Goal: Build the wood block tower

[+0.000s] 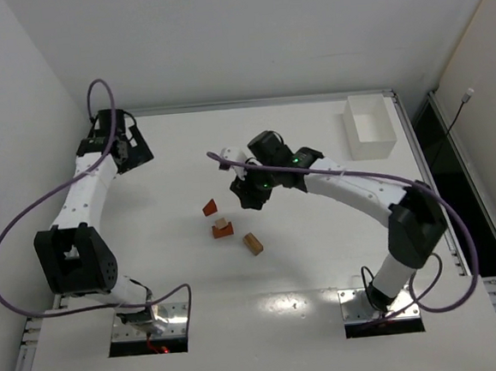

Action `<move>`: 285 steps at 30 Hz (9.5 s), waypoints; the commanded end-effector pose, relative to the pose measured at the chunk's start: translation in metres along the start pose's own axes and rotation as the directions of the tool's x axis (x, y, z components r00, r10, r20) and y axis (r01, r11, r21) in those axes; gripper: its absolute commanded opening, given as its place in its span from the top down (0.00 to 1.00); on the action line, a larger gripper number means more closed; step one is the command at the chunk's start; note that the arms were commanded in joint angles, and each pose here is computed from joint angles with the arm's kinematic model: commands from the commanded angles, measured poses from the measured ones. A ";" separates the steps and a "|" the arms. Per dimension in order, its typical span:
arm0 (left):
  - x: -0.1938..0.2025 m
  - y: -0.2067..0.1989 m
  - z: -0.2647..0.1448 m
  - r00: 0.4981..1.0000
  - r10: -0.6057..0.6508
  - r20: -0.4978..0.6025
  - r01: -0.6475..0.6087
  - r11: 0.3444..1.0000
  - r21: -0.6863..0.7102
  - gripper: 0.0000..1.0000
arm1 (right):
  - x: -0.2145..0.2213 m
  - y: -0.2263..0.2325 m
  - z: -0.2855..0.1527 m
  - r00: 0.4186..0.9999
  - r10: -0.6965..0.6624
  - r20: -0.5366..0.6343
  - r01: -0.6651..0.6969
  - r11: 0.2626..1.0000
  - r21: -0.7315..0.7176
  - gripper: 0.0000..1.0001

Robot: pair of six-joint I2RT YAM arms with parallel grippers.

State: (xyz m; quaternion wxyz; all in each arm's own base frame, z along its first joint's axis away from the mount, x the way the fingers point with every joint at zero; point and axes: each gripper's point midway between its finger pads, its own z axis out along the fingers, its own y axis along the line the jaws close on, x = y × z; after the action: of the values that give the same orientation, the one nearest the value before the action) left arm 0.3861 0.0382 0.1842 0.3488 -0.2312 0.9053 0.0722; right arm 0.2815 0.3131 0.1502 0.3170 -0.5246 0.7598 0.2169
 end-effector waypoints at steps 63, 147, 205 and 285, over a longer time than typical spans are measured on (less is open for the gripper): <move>0.008 0.080 -0.019 0.984 -0.176 0.014 0.176 0.984 -0.005 0.00 | 0.021 0.030 0.151 0.795 0.588 -0.149 -0.568 0.808 0.157 0.52; 0.024 0.067 -0.016 0.976 -0.218 -0.018 0.219 0.972 0.082 0.00 | 0.035 -0.076 0.081 0.516 0.855 0.041 -0.798 0.463 0.384 1.00; 0.024 0.062 0.003 0.976 -0.202 -0.079 0.208 0.975 0.078 0.00 | 0.069 -0.100 0.104 0.505 0.863 0.025 -0.777 0.441 0.450 1.00; 0.053 0.002 -0.033 0.998 0.043 0.039 -0.051 0.972 0.228 0.00 | 0.104 0.074 0.078 0.825 0.500 -0.264 -0.480 0.866 0.140 0.42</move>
State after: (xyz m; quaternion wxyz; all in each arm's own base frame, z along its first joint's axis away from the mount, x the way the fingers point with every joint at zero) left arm 0.3288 0.0071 0.1598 0.3616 -0.1567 0.9189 -0.0181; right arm 0.2073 0.3154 0.0184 0.1448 -0.3337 0.9155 0.1718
